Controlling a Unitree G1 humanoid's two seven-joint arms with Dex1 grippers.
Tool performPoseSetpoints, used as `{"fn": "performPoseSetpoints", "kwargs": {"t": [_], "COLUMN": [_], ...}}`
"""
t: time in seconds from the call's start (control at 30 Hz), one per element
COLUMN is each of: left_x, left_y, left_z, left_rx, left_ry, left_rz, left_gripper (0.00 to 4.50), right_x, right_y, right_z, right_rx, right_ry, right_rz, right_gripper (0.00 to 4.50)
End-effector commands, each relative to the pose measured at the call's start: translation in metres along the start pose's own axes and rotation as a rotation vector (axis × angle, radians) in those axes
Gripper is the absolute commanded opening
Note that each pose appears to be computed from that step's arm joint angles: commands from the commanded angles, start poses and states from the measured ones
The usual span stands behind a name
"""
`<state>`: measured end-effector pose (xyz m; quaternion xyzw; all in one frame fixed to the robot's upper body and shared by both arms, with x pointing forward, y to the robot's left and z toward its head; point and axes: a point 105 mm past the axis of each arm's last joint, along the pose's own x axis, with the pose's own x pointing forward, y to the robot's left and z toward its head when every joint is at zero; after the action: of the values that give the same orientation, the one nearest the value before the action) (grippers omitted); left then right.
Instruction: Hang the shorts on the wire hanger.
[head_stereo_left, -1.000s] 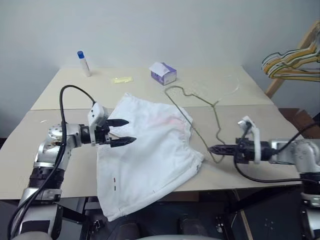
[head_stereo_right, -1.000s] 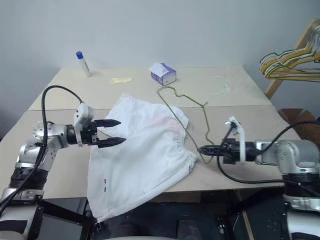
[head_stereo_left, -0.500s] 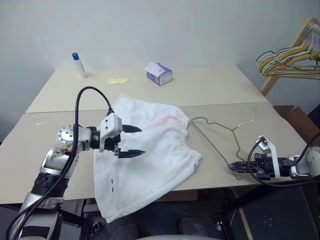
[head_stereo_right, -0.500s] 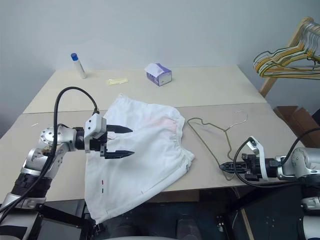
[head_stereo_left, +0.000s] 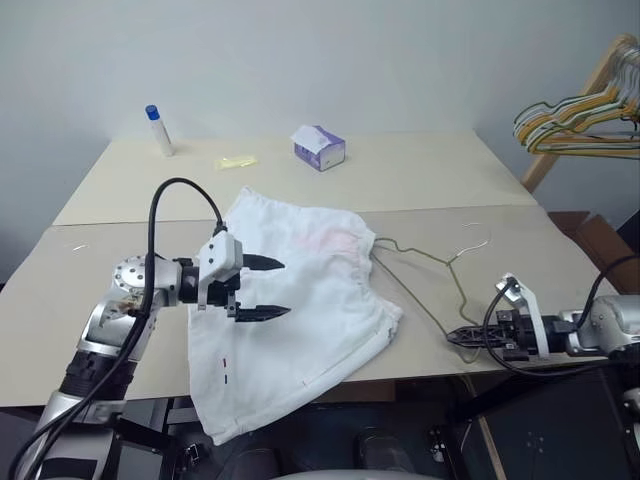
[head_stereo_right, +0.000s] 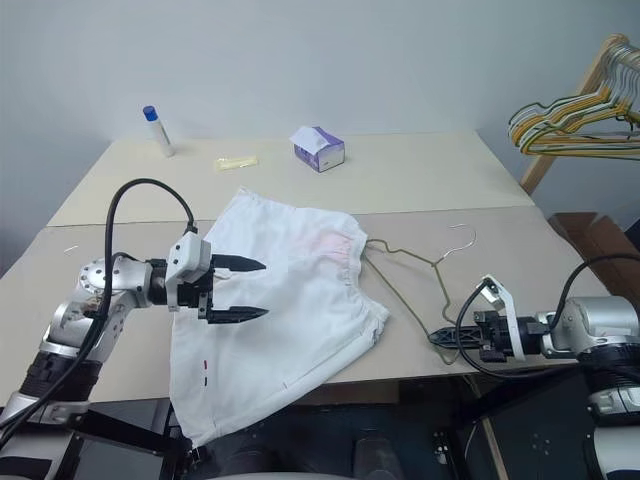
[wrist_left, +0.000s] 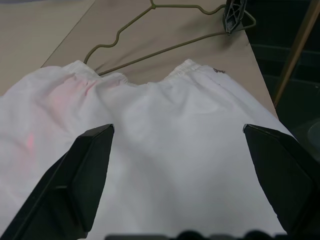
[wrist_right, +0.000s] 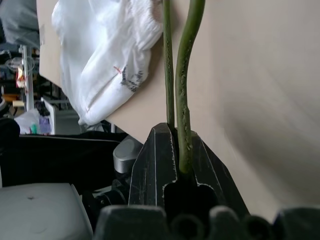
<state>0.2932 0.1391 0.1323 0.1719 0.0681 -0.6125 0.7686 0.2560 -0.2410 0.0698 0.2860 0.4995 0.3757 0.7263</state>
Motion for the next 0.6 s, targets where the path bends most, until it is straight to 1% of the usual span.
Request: {"fn": "performPoseSetpoints", "kwargs": {"t": [0.03,0.17,0.4,0.5,0.6], "left_x": [-0.004,-0.003,0.000,0.001,0.003], "left_y": [0.001,-0.001,0.000,0.001,0.001], "left_z": [0.011,0.008,0.006,0.006,0.005], "left_rx": [0.062,0.062,0.068,0.072,0.078], "left_ry": [-0.015,-0.007,0.000,0.001,0.007], "left_rz": [0.021,0.023,0.032,0.035,0.041], "left_gripper": [4.47,4.47,4.47,4.47,4.47], "right_x": [-0.008,-0.002,0.007,0.010,0.014], "right_y": [0.016,0.019,0.005,0.005,0.007], "right_z": [0.005,0.001,0.022,0.032,0.035], "right_rx": [-0.109,-0.149,-0.156,-0.174,-0.187], "right_ry": [0.019,0.082,0.084,0.089,0.128], "right_rz": [0.043,0.045,-0.022,-0.019,0.004], "right_gripper": [0.00,0.00,0.00,0.00,0.00]}}
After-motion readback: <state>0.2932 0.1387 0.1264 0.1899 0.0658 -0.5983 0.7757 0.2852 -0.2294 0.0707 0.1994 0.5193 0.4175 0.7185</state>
